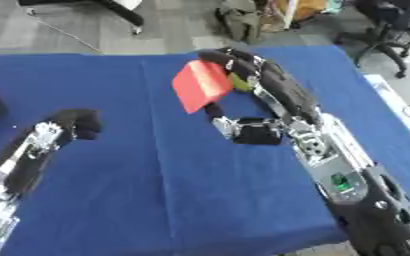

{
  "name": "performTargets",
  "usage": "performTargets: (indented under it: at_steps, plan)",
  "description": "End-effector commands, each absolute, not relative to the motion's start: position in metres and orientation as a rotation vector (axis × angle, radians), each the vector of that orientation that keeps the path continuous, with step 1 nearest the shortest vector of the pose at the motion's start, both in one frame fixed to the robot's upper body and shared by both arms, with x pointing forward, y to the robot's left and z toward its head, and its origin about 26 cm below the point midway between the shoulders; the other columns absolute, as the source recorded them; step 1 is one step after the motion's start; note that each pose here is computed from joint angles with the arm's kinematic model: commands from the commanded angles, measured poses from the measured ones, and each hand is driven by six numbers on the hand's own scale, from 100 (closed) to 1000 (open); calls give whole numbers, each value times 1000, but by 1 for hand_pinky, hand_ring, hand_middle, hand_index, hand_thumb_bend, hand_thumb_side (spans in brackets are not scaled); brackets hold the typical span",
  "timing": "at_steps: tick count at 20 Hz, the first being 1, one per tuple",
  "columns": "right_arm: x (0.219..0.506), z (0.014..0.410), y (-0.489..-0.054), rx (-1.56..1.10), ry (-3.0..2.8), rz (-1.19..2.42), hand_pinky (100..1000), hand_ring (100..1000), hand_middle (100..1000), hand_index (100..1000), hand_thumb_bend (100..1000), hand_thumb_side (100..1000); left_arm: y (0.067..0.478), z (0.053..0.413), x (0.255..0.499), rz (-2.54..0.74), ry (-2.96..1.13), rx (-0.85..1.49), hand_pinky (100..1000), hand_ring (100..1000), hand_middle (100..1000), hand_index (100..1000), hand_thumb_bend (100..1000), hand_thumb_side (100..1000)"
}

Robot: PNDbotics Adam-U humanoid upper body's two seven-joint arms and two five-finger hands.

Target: Pick up the objects with one hand, pass them to the other hand, and then place them into the box on the other side of the table.

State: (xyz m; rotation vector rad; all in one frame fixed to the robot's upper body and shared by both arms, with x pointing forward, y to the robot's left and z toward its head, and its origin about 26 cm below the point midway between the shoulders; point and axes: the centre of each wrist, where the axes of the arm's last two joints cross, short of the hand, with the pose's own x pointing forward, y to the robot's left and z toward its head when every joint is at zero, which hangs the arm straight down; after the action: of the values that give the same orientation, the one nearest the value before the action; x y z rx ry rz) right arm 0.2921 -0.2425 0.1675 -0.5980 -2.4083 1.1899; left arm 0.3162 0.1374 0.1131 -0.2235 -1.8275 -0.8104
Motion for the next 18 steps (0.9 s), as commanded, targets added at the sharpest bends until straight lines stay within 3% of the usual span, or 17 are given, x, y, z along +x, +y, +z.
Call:
performTargets:
  at_steps: [1, 3, 4, 5, 6, 11, 18]
  plan:
    - [291, 177, -235, -551, -2484, 1192, 668, 590, 379, 902, 100, 100, 125, 114, 318, -835, -1796, -327, 776, 757, 691, 817, 287, 1000]
    - [291, 177, -230, -515, -2508, 1187, 667, 589, 378, 902, 100, 100, 116, 111, 319, -859, -1748, -436, 785, 770, 706, 836, 374, 961]
    - [292, 178, -227, -497, -2519, 1186, 667, 588, 378, 902, 100, 100, 111, 110, 319, -872, -1718, -504, 792, 776, 715, 848, 498, 887]
    - [292, 178, -225, -483, -2527, 1186, 666, 588, 378, 902, 100, 100, 107, 109, 319, -881, -1686, -578, 795, 777, 717, 855, 501, 918]
    - [292, 178, -224, -469, -2534, 1186, 666, 587, 378, 902, 100, 100, 103, 108, 319, -886, -1649, -656, 795, 775, 715, 863, 550, 890]
    - [292, 178, -218, -409, -2547, 1187, 662, 584, 377, 901, 100, 100, 91, 109, 320, -845, -1483, -946, 787, 764, 703, 868, 559, 830]
    - [291, 176, -211, -339, -2558, 1192, 657, 580, 373, 901, 100, 100, 80, 115, 317, -832, -1388, -1057, 784, 764, 704, 872, 607, 838]
